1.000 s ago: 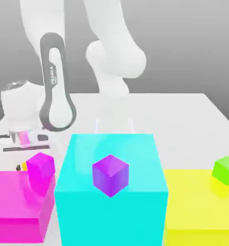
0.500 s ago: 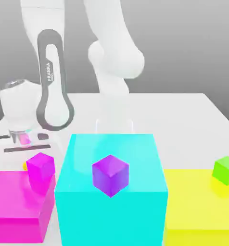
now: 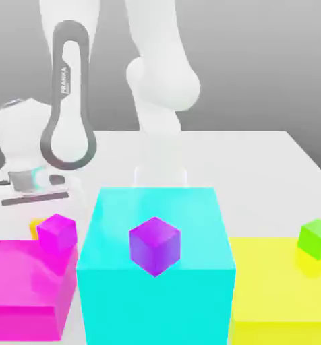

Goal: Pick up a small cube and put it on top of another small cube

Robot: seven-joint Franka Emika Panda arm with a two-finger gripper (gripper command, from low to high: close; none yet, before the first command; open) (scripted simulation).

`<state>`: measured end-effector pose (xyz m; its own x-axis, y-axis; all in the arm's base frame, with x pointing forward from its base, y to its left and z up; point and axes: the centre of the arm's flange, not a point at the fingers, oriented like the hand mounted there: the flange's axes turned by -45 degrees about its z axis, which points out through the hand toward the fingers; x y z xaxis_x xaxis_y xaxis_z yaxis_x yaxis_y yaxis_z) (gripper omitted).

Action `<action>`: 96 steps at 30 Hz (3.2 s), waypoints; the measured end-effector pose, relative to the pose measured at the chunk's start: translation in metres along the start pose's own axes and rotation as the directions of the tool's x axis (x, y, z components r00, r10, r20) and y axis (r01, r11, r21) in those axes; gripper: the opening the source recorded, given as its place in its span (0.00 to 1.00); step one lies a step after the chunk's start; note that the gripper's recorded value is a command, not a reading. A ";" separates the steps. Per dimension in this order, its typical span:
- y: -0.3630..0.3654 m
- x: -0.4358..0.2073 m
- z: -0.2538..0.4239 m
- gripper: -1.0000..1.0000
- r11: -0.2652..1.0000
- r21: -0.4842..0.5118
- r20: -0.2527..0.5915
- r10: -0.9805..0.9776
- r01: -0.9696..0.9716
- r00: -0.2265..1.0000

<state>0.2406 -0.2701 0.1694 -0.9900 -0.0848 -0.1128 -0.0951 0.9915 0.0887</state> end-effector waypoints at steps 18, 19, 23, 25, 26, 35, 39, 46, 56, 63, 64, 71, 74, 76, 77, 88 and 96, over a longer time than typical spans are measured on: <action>-0.010 0.016 -0.033 0.00 0.997 0.081 -0.091 0.012 -0.005 0.996; -0.016 0.015 -0.034 0.00 0.998 0.063 -0.087 0.022 -0.017 0.996; -0.029 -0.002 -0.049 0.00 0.996 0.051 -0.070 -0.073 0.077 0.995; -0.027 -0.021 -0.057 0.00 0.983 0.058 -0.065 -0.169 0.173 0.984; -0.019 -0.040 -0.060 0.00 0.967 0.058 -0.063 -0.244 0.247 0.968; 0.014 -0.121 -0.107 0.00 0.755 0.140 -0.049 -0.641 0.640 0.766; 0.061 -0.165 -0.127 0.00 0.535 0.200 -0.099 -0.822 0.821 0.560; 0.168 -0.224 -0.162 0.00 0.044 0.275 -0.223 -0.969 0.961 0.108; 0.384 -0.247 -0.139 0.00 -0.607 0.158 -0.309 -0.780 0.779 -0.545; 0.440 -0.230 -0.067 0.00 -0.593 -0.016 -0.140 -0.796 0.805 -0.589; 0.448 -0.227 -0.060 0.00 -0.588 -0.037 -0.119 -0.800 0.808 -0.588; 0.504 -0.200 -0.036 0.00 -0.570 -0.143 -0.011 -0.817 0.809 -0.577; 0.520 -0.194 -0.041 0.00 -0.550 -0.161 0.010 -0.832 0.820 -0.555; 0.545 -0.182 -0.048 0.00 -0.568 -0.163 0.024 -0.820 0.807 -0.572; 0.553 -0.178 -0.053 0.00 -0.568 -0.161 0.026 -0.820 0.807 -0.572; 0.588 -0.153 -0.072 0.00 -0.573 -0.146 0.004 -0.816 0.807 -0.579; 0.585 -0.150 -0.045 0.00 -0.571 -0.150 0.007 -0.817 0.807 -0.576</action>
<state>0.3287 0.3187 0.2827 0.6490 -0.7607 -0.0143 -0.7607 -0.6491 0.0073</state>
